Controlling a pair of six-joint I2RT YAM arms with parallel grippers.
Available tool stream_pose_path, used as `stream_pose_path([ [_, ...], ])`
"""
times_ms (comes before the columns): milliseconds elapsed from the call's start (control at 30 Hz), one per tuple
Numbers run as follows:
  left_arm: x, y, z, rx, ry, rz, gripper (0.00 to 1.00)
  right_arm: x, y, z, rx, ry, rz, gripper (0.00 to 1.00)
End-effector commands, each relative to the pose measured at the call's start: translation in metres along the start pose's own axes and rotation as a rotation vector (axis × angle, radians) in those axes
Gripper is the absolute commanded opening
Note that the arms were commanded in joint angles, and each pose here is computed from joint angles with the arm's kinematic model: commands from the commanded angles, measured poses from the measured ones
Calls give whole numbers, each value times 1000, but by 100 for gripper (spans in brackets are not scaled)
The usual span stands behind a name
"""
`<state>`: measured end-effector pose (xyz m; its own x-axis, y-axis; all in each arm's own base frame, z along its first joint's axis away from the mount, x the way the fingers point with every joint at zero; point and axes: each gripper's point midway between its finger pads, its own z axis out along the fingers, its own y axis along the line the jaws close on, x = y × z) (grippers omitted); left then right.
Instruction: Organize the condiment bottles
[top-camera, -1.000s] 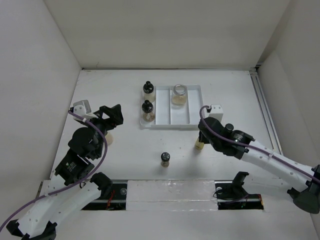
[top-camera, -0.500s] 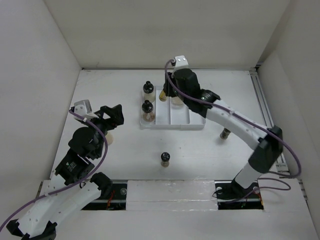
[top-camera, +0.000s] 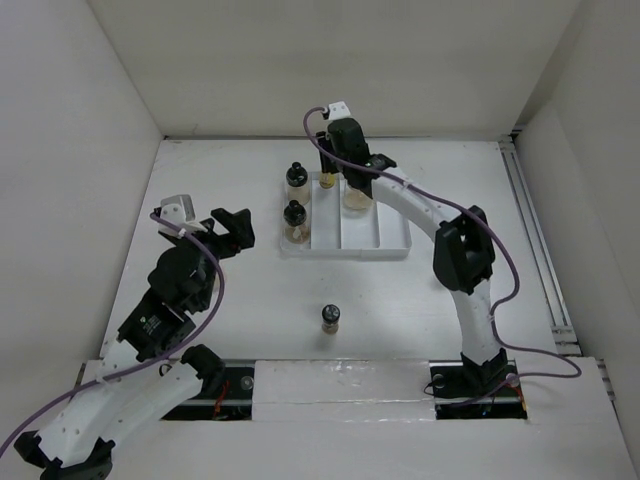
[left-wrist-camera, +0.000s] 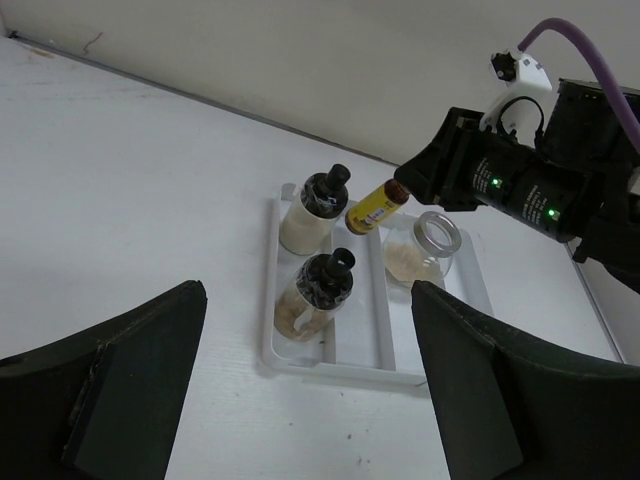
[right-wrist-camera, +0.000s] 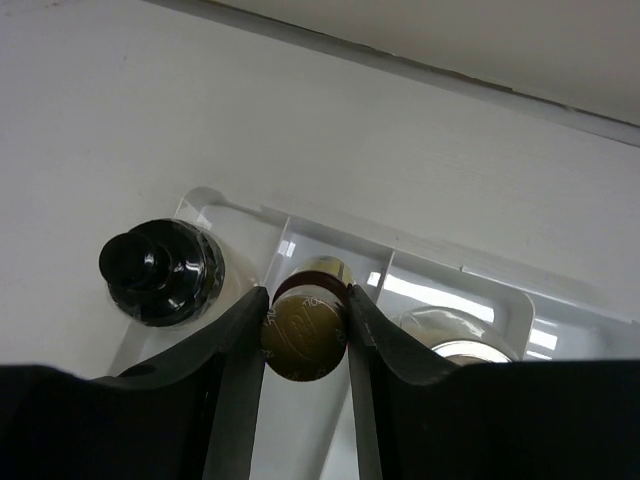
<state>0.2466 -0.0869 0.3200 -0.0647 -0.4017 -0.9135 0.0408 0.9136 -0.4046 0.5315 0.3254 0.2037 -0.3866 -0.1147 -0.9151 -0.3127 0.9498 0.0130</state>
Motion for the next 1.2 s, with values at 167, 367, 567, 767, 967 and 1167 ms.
stream_pose_path([
  [167, -7, -4, 1, 12, -19, 6, 79, -47, 4, 15, -6, -167, 19, 27],
  [367, -6, -6, 4, 9, -12, 11, 79, -42, 3, 19, 5, -157, 17, 29],
  [567, 0, -3, 8, -11, 6, 28, 79, -41, 6, 17, -17, -158, 16, 60],
  [767, -8, 2, 4, -36, -19, 0, 79, -81, 17, -25, -64, -229, 27, 75],
  [967, -48, 25, -24, -82, -179, -121, 79, -103, 79, -101, -361, -302, -49, 77],
  [1167, -71, 45, -49, -97, -294, -220, 79, -38, 187, -141, -843, -193, -145, 74],
])
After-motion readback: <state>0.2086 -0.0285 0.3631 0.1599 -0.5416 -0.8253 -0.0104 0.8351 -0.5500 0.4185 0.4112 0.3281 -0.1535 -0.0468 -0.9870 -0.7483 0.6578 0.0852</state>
